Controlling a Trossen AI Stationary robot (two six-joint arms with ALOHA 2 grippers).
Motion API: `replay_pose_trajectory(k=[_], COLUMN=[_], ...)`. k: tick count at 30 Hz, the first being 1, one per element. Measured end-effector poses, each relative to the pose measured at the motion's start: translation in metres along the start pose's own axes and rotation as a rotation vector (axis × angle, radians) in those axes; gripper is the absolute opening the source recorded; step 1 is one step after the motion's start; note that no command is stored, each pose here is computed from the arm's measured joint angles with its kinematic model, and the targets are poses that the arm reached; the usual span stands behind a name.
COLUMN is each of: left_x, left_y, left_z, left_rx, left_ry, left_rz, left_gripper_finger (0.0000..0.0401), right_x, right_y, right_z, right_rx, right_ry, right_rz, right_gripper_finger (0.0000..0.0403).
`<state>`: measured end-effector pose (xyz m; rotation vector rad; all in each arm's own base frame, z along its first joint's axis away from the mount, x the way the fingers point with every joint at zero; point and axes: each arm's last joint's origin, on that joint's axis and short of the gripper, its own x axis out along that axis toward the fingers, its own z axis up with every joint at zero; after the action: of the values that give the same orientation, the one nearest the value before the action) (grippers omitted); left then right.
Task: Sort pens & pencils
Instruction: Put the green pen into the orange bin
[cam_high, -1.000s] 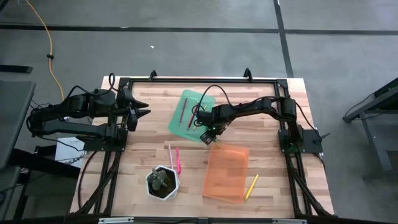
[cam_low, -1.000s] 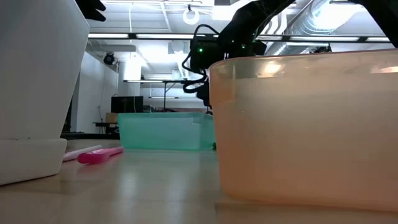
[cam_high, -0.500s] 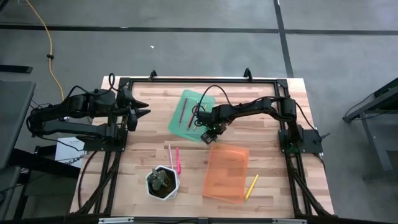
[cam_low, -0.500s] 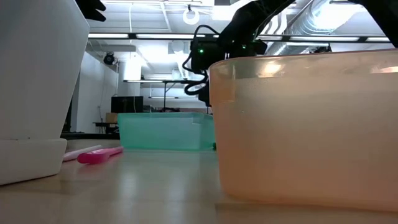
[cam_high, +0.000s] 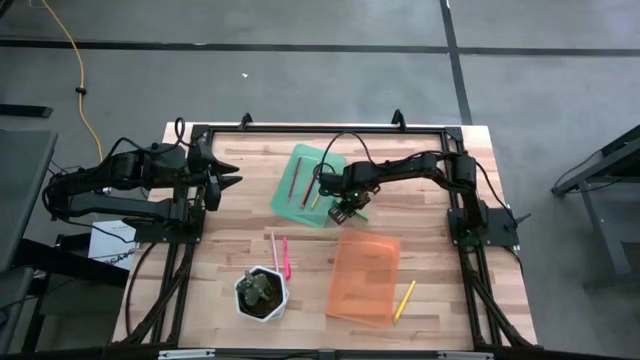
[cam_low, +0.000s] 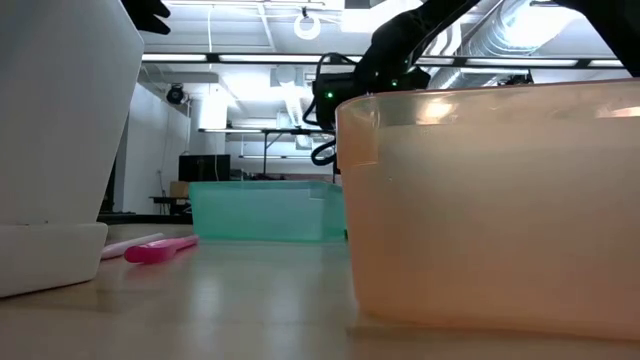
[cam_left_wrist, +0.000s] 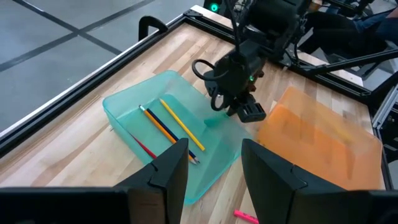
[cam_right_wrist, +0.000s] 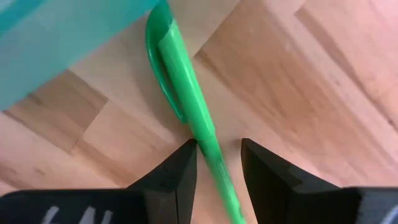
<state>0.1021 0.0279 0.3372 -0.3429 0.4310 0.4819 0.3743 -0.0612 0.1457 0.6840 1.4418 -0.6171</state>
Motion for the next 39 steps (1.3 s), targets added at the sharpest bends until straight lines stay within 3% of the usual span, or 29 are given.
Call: replay_pose_trajectory(k=[39], left_x=[-0.0001], left_y=[0.0000], left_z=[0.0000], left_rx=[-0.002], left_ry=[0.000], left_rz=[0.000], left_gripper_finger=[0.0138], right_x=[0.0020], right_y=[-0.0020], right_z=[0.0058], right_rx=[-0.056], right_ry=[0.025], right_rz=[0.076], right_gripper_finger=[0.0106])
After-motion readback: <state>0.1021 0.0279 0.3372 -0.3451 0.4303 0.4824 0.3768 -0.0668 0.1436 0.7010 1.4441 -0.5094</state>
